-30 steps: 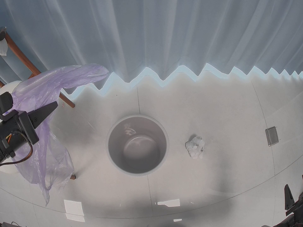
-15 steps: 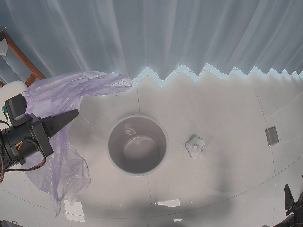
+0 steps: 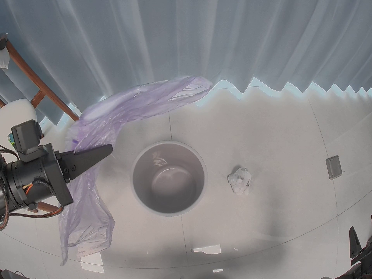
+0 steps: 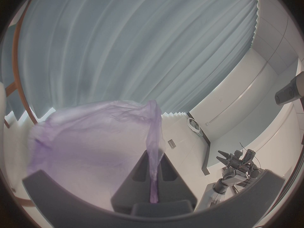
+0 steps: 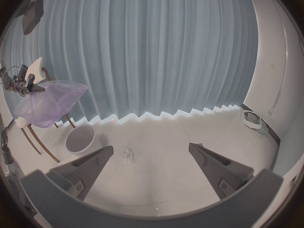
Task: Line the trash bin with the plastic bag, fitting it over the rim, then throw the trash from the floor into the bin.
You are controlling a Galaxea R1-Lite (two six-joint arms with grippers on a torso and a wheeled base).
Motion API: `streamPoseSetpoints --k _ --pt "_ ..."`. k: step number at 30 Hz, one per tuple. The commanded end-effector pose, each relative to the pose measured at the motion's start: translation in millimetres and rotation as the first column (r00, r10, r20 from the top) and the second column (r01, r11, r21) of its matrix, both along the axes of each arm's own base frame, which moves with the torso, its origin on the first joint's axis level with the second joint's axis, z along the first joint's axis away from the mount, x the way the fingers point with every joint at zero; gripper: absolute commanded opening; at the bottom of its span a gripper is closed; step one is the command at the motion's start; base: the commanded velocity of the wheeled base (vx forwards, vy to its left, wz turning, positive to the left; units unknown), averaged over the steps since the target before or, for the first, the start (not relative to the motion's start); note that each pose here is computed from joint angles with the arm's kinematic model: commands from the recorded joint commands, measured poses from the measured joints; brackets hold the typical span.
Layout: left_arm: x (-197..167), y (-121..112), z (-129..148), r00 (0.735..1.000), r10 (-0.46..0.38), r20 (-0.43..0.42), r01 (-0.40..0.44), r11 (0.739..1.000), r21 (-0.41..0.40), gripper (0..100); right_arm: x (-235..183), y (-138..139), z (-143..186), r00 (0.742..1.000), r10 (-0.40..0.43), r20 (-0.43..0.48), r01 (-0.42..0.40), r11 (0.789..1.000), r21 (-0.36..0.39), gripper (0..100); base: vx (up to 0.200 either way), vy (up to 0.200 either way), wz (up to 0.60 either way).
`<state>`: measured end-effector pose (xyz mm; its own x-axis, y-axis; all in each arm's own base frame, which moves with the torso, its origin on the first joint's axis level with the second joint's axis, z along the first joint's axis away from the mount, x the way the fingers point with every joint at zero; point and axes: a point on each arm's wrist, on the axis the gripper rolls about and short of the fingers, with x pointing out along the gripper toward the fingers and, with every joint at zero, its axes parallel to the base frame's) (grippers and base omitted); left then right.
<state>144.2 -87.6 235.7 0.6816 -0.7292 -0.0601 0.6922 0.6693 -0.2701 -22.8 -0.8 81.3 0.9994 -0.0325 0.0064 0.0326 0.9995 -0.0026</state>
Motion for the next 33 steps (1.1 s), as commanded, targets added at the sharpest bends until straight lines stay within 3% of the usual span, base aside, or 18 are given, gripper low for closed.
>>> streamPoseSetpoints --k 1,21,33 --pt "5.3 -3.1 2.5 1.000 -0.001 0.000 0.001 1.000 0.000 0 0.1 0.0 -5.2 1.000 0.000 -0.002 0.000 1.000 0.000 100 0.000 0.000 0.00" --pt "4.2 -3.8 7.8 1.000 -0.007 0.022 0.007 1.000 -0.006 0 0.1 0.0 -5.2 1.000 0.000 -0.002 0.000 1.000 0.000 100 0.000 0.000 0.00" --pt "-9.8 -15.4 10.1 0.994 -0.106 0.031 0.107 0.994 -0.014 0 0.1 0.0 -5.2 1.000 0.000 -0.002 0.000 1.000 0.000 100 0.000 0.000 0.00"
